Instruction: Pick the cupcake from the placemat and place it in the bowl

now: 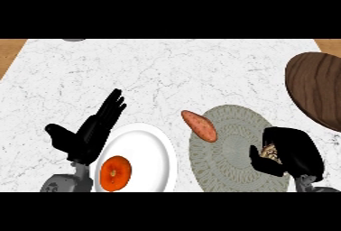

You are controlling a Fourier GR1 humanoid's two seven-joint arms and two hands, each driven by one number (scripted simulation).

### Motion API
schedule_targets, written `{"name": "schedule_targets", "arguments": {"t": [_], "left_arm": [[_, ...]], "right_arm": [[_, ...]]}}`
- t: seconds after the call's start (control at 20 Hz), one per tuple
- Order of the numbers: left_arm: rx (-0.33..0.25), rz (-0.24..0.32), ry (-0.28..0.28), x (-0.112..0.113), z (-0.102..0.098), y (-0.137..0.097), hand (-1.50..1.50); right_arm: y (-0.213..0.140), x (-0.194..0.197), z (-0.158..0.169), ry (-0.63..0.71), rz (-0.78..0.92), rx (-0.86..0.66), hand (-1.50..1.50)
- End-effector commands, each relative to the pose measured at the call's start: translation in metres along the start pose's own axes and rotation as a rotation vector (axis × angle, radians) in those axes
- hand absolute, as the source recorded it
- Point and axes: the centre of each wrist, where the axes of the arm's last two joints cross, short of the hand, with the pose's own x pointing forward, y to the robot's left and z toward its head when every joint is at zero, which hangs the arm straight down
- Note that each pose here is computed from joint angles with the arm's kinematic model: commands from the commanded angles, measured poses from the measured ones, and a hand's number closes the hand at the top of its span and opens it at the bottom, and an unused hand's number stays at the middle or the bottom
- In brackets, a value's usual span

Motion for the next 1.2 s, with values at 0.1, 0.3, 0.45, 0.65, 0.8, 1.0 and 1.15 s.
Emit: {"name": "schedule_targets", "arguments": {"t": [0.1, 0.3, 0.45, 0.65, 0.8, 1.0, 1.15], "left_arm": [[0.010, 0.005, 0.001, 0.002, -0.009, -0.007, 0.00], [0.006, -0.004, -0.003, 0.011, -0.004, 0.006, 0.00], [0.002, 0.015, -0.003, -0.002, 0.003, -0.003, 0.00], [-0.002, 0.008, 0.003, 0.006, -0.004, 0.004, 0.00], [-0.027, 0.007, -0.011, 0.006, -0.004, 0.007, 0.00], [-0.011, 0.012, 0.001, 0.007, -0.003, -0.011, 0.00], [-0.025, 0.001, -0.004, -0.007, -0.001, 0.004, 0.00]], "right_arm": [[-0.047, -0.019, 0.055, -0.085, -0.071, -0.144, 1.50], [-0.105, -0.019, 0.084, -0.073, -0.106, -0.330, 1.50], [-0.115, -0.018, 0.116, -0.050, -0.099, -0.388, 1.50], [-0.154, -0.023, 0.131, -0.028, -0.116, -0.435, 1.50], [-0.168, -0.033, 0.102, -0.018, -0.163, -0.462, 1.50], [-0.186, -0.055, 0.081, -0.009, -0.222, -0.496, 1.50], [-0.204, -0.058, 0.070, 0.030, -0.235, -0.496, 1.50]]}}
